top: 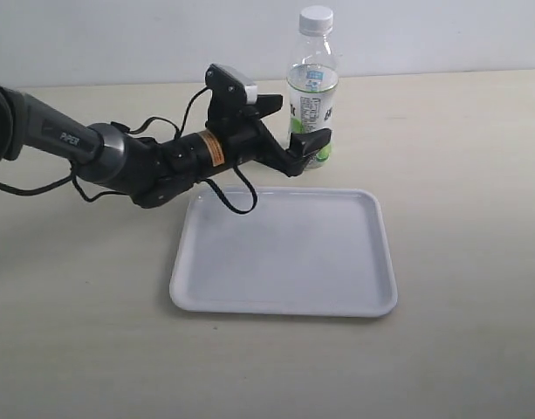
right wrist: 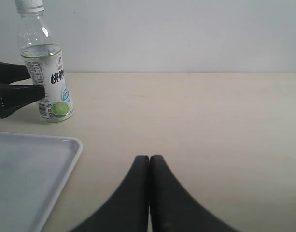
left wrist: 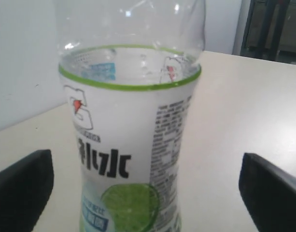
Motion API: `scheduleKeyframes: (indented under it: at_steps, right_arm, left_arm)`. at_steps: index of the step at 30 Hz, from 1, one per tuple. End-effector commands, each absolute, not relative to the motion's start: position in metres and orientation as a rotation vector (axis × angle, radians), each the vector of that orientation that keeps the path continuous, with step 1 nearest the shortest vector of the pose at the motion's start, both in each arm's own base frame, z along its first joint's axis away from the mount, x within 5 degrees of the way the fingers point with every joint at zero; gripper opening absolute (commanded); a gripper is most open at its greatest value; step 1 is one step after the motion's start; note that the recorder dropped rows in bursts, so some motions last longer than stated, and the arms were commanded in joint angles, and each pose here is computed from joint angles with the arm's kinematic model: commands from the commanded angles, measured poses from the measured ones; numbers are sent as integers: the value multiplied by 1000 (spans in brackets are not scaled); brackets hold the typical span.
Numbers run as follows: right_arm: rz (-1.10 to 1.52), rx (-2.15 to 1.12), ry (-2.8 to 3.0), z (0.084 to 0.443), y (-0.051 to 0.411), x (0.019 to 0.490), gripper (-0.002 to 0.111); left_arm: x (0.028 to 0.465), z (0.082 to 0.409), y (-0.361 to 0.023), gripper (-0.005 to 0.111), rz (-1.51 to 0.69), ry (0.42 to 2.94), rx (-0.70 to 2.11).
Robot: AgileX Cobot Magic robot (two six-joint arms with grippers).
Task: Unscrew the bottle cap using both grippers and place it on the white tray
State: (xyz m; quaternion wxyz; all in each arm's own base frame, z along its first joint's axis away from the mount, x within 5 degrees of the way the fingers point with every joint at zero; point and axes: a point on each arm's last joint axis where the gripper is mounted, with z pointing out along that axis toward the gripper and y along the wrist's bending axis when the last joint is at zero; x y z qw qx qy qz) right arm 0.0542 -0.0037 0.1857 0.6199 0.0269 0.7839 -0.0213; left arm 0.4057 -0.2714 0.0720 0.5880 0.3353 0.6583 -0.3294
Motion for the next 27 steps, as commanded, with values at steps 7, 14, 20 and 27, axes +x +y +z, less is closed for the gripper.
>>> scheduleKeyframes:
  at_steps: [7,14,20,27]
  right_arm:
    - [-46,67,1792,185,-4,54,0]
    - [-46,67,1792,185,-4,54,0]
    - [-46,67,1792,185,-4,54,0]
    - [-46,67,1792,185,-4,54,0]
  left_arm:
    - [418,56,-287,105,-752,1567,707]
    - [420,56,-298,105,-762,1546,697]
    - [423,51,-302,105,-737,1585,707]
    - [424,49,-302,104,-704,1590,732]
